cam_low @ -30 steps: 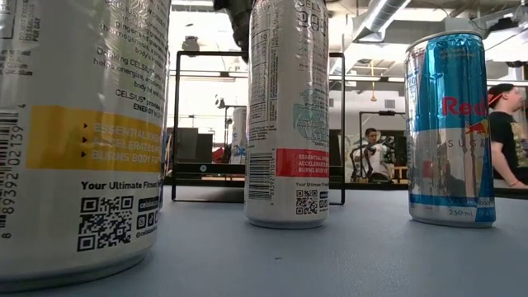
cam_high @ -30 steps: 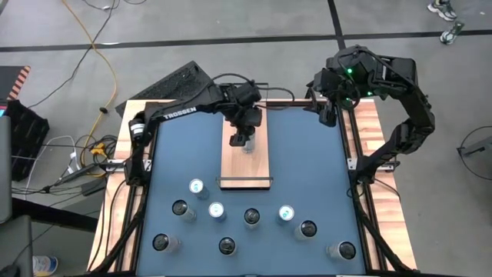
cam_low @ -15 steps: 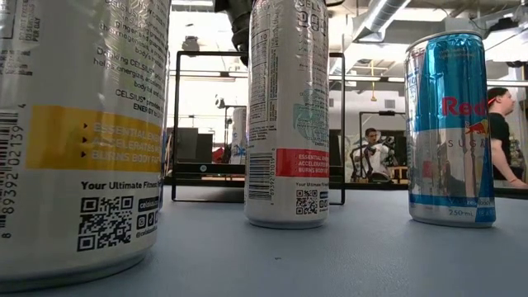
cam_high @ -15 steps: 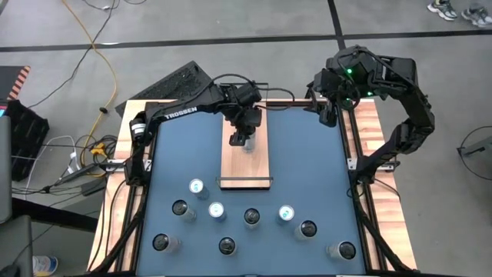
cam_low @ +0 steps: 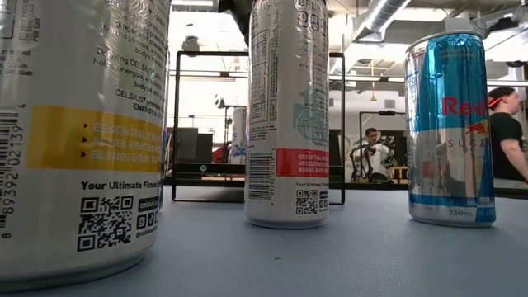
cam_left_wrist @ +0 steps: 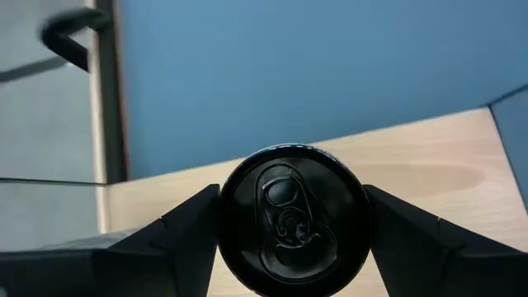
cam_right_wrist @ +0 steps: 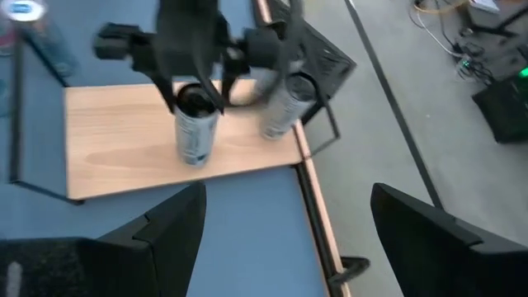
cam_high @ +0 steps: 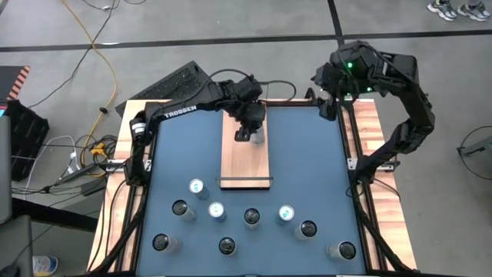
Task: Place canned beverage on shelf
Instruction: Put the white and blue soda can on the shelf
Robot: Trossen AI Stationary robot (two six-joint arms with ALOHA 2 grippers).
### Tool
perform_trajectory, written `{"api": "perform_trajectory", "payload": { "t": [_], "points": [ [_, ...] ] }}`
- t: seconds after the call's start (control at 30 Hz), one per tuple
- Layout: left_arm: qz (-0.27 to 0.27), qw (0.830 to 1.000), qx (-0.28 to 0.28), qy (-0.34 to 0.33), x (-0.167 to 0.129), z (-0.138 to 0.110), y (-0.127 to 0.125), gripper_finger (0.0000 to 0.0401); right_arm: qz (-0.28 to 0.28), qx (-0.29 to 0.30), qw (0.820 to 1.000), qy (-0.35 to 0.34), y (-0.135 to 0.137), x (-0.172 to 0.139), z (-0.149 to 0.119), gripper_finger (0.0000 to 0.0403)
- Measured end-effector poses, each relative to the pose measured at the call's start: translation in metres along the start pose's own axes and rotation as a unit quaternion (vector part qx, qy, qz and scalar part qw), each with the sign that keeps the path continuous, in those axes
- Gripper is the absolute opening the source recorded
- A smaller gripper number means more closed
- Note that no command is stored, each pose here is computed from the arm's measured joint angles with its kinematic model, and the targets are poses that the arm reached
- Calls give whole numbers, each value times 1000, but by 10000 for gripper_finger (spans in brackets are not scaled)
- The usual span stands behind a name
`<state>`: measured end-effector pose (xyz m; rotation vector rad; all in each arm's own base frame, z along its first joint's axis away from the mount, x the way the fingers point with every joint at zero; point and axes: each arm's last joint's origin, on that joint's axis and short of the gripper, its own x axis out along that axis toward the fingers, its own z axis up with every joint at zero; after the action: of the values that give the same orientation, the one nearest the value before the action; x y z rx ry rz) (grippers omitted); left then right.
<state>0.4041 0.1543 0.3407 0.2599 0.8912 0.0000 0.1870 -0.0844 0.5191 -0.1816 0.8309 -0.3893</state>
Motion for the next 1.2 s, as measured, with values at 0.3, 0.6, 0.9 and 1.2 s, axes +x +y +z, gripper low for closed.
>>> {"api": "perform_trajectory", "payload": {
  "t": [0.3, 0.6, 0.9, 1.2],
  "points": [
    [37, 999, -7, -30, -13, -7, 32, 242, -3, 50, 999, 2, -33, 2, -13, 328],
    [58, 997, -20, -50, -17, -12, 49, 242, -19, 73, 997, -3, -47, 3, -16, 328],
    [62, 997, -7, -46, -4, -4, 55, 242, -15, 73, 997, 2, -47, 5, -17, 328],
    [35, 999, -5, -8, 19, -5, 59, 242, -1, 74, 997, -4, -46, 5, -16, 328]
  ]
}}
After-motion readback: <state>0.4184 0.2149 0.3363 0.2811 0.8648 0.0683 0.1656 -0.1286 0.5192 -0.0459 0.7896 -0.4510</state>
